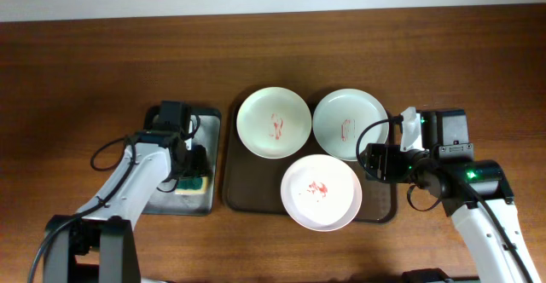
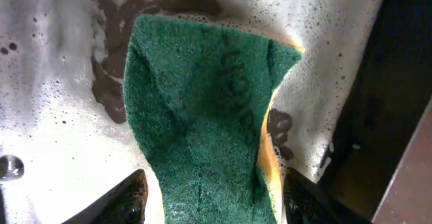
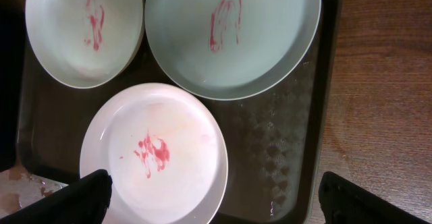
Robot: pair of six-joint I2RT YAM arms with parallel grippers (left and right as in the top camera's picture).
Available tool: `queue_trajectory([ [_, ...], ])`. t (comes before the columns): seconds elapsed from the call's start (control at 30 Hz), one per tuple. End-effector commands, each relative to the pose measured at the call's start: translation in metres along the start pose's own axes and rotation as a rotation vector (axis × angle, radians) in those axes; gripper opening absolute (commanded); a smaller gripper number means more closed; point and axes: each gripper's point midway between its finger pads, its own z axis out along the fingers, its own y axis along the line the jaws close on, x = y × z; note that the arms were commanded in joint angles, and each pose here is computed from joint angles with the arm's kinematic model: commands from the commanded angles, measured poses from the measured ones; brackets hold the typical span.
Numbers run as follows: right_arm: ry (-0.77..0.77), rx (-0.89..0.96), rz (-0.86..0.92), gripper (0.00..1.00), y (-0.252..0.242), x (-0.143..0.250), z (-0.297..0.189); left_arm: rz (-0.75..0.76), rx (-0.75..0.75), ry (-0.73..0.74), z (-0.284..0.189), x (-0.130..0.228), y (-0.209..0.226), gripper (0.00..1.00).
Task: Clean dirty plates on tray and stack at the side
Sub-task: 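Grasp the green-and-yellow sponge in the soapy water with the left gripper, then grip the rim of the front white plate with the right gripper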
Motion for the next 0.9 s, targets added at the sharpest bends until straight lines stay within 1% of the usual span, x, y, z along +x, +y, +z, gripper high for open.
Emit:
queue_trajectory([
  [0.0,-0.013,-0.013,0.001,0.99,0.004,-0.006,-0.004,-0.026,0.0,0.049,0.014,0.014,0.0,0.62],
  [0.03,-0.013,-0.013,0.001,0.99,0.004,-0.005,-0.004,-0.028,-0.004,0.062,0.017,0.017,0.001,0.61],
  [0.07,-0.013,-0.013,0.001,0.99,0.004,-0.005,-0.004,-0.028,-0.005,0.07,0.018,0.018,0.001,0.56],
  [0.1,-0.013,-0.013,0.001,0.99,0.004,-0.005,-0.004,-0.028,-0.006,0.07,0.019,0.018,0.001,0.43],
  [0.13,-0.013,-0.013,0.001,0.99,0.004,-0.005,-0.004,-0.028,-0.005,0.066,0.019,0.017,0.001,0.24],
  [0.17,-0.011,-0.012,0.002,0.99,0.004,-0.005,-0.004,-0.028,-0.003,0.058,0.018,0.015,0.001,0.02],
  [0.2,-0.009,-0.012,0.002,0.99,0.004,-0.004,-0.004,-0.028,-0.015,0.047,0.016,0.011,0.002,0.0],
  [0.37,0.015,-0.008,0.007,0.99,0.003,0.001,-0.002,-0.034,-0.012,-0.057,-0.013,-0.019,0.001,0.0],
  [0.47,0.068,0.0,0.011,0.99,0.0,0.01,0.003,-0.039,0.008,-0.134,-0.038,-0.031,-0.001,0.0],
  [0.53,0.12,0.009,0.023,0.96,-0.003,0.015,0.012,-0.034,0.02,-0.19,-0.055,-0.036,-0.001,0.01],
  [0.57,0.139,0.012,0.027,0.95,-0.004,0.017,0.017,-0.032,0.024,-0.21,-0.062,-0.037,-0.001,0.04],
  [0.6,0.161,0.015,0.032,0.93,-0.005,0.019,0.022,-0.029,0.028,-0.232,-0.068,-0.039,-0.001,0.04],
  [0.63,0.186,0.019,0.037,0.92,-0.007,0.021,0.028,-0.031,0.035,-0.263,-0.076,-0.042,-0.001,0.0],
  [0.67,0.213,0.009,0.044,0.92,-0.006,0.024,0.033,-0.033,0.04,-0.288,-0.083,-0.044,-0.001,0.0],
  [0.77,0.302,-0.021,0.07,0.78,-0.004,0.034,0.051,-0.037,0.05,-0.339,-0.099,-0.046,0.0,0.0],
  [0.87,0.377,-0.01,0.089,0.69,-0.009,0.042,0.072,-0.041,0.031,-0.344,-0.099,-0.047,0.003,0.0],
])
